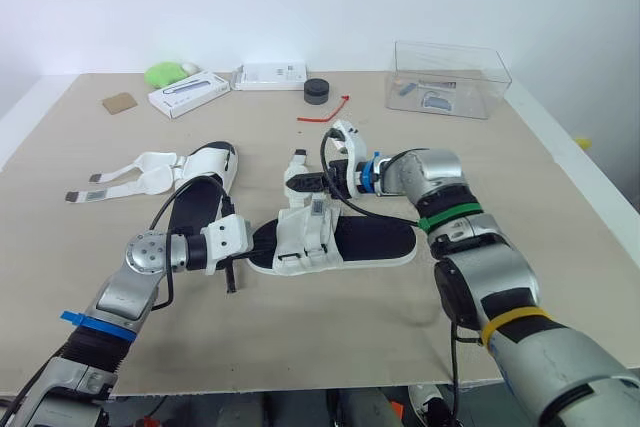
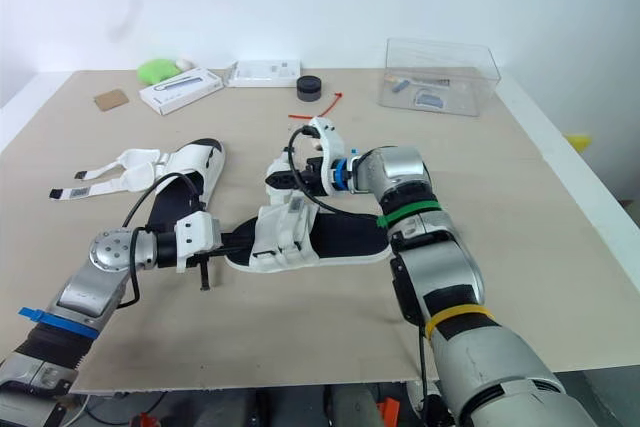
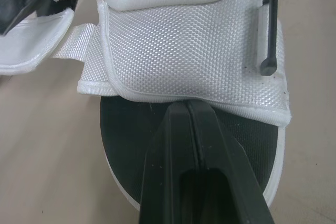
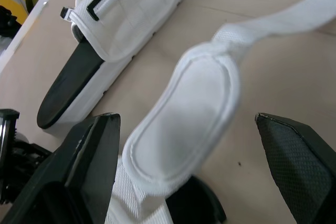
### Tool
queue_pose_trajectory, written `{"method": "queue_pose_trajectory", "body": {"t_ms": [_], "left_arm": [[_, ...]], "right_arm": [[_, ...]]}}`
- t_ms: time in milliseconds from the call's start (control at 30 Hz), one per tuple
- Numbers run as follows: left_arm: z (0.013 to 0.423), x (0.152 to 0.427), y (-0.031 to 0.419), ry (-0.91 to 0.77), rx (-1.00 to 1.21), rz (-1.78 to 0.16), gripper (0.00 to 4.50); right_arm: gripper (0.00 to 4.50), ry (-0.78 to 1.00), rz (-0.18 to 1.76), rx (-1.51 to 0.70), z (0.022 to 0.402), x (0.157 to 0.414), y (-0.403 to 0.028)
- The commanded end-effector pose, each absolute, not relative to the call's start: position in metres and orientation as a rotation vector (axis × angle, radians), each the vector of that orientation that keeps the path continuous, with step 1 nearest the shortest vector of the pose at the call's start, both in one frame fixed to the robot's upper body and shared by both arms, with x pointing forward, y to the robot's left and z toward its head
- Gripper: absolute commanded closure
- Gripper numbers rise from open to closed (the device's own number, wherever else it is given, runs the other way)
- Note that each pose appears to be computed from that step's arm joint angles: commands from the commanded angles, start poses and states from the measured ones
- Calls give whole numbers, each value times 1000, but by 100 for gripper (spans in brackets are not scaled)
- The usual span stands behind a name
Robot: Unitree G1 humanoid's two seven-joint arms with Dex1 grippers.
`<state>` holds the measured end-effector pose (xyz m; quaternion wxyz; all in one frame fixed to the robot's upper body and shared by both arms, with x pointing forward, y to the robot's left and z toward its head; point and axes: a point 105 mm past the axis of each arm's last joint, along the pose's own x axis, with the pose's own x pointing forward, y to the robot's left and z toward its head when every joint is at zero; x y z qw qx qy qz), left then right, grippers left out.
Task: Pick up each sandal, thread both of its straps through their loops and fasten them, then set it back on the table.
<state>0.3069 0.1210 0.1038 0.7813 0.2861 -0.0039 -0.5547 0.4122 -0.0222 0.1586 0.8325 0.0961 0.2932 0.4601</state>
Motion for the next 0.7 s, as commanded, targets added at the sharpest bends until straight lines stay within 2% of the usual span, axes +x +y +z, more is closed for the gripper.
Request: {"method": "queue_pose_trajectory", "body": {"t_ms": [33, 300, 700], "left_arm": [[79, 301, 129, 108, 639, -1206, 450], [79, 298, 131, 113, 639, -1192, 450], [77, 294, 133, 125, 631, -1180, 450]], "right_arm": [[10, 565, 1065, 236, 183, 410, -4], [10, 574, 1186, 367, 203, 400, 23], [10, 525, 1209, 480, 222, 401, 29]]}}
